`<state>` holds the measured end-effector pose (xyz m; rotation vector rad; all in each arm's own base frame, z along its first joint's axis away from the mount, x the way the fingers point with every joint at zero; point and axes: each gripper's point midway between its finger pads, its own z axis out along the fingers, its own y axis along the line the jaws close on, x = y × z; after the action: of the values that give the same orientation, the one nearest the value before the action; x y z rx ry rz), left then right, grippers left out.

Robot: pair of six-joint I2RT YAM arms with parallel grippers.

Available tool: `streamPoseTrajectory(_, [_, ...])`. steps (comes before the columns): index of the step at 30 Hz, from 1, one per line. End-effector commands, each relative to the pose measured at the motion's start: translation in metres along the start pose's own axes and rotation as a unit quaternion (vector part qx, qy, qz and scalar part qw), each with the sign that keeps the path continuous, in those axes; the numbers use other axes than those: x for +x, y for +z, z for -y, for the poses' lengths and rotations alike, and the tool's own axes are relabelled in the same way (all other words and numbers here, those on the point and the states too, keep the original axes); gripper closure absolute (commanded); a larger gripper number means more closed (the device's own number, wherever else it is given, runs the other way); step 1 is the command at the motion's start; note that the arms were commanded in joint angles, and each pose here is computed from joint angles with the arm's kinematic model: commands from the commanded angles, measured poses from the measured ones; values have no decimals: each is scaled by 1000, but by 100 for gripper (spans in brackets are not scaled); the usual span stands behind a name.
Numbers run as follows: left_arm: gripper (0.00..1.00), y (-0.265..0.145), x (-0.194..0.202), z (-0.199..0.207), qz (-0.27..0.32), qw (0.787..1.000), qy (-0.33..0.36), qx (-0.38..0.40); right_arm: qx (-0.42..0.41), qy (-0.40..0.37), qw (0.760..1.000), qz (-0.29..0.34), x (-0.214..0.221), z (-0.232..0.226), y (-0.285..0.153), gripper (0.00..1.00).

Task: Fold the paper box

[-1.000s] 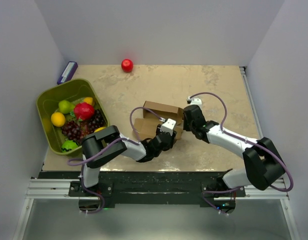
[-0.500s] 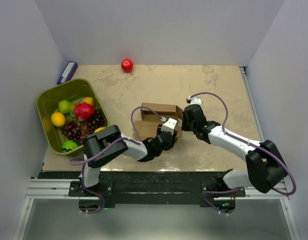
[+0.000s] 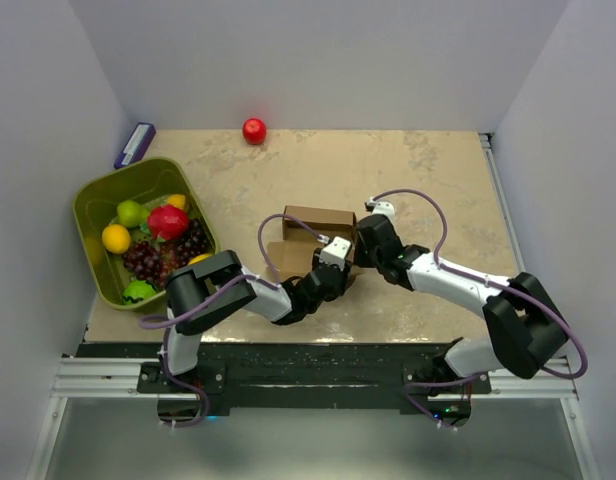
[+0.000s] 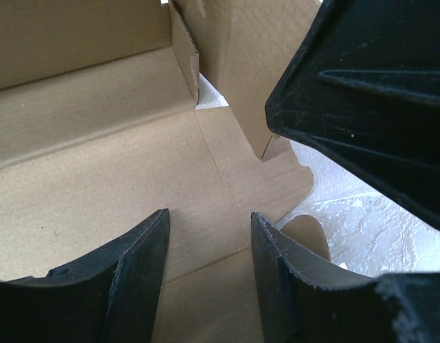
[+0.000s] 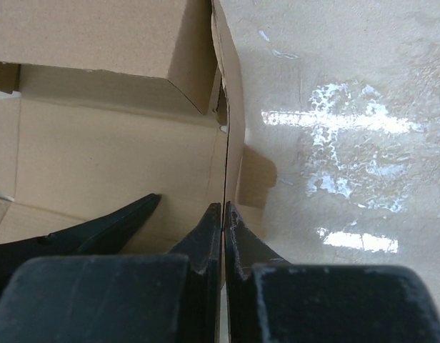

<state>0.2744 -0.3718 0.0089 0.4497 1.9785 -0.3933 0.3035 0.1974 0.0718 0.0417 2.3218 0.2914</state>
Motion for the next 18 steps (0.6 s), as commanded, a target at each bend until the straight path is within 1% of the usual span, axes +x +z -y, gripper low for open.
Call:
streamPoseTrajectory(1, [45,-28,108,-27,-171,982,85,9,-73,68,995,21,-9,-50,2,100])
streamPoseTrajectory(5, [45,-29,111,-25,-172,981,86,18,-101,101,989,32,-11,-69,2,100])
streamPoseTrajectory(7, [45,-30,111,-23,-172,981,85,23,-110,107,988,33,-11,-75,2,100])
streamPoseTrajectory(10, [45,-29,109,-23,-170,982,86,22,-101,105,989,34,-8,-78,5,100])
streamPoseTrajectory(13, [41,-31,101,-21,-162,983,82,25,-63,88,994,31,-2,-63,10,100])
streamPoseTrajectory(14, [36,-32,89,-17,-151,985,78,31,-53,83,995,32,-3,-60,11,100])
streamPoseTrajectory(16, [30,-35,75,-14,-142,987,72,33,-35,63,997,33,-3,-51,9,100])
streamPoseTrajectory(17, [26,-37,57,-8,-125,989,64,41,-34,56,997,32,-3,-50,7,100])
streamPoseTrajectory(18, [24,-39,50,-8,-121,990,63,43,-30,50,998,34,-6,-49,5,100])
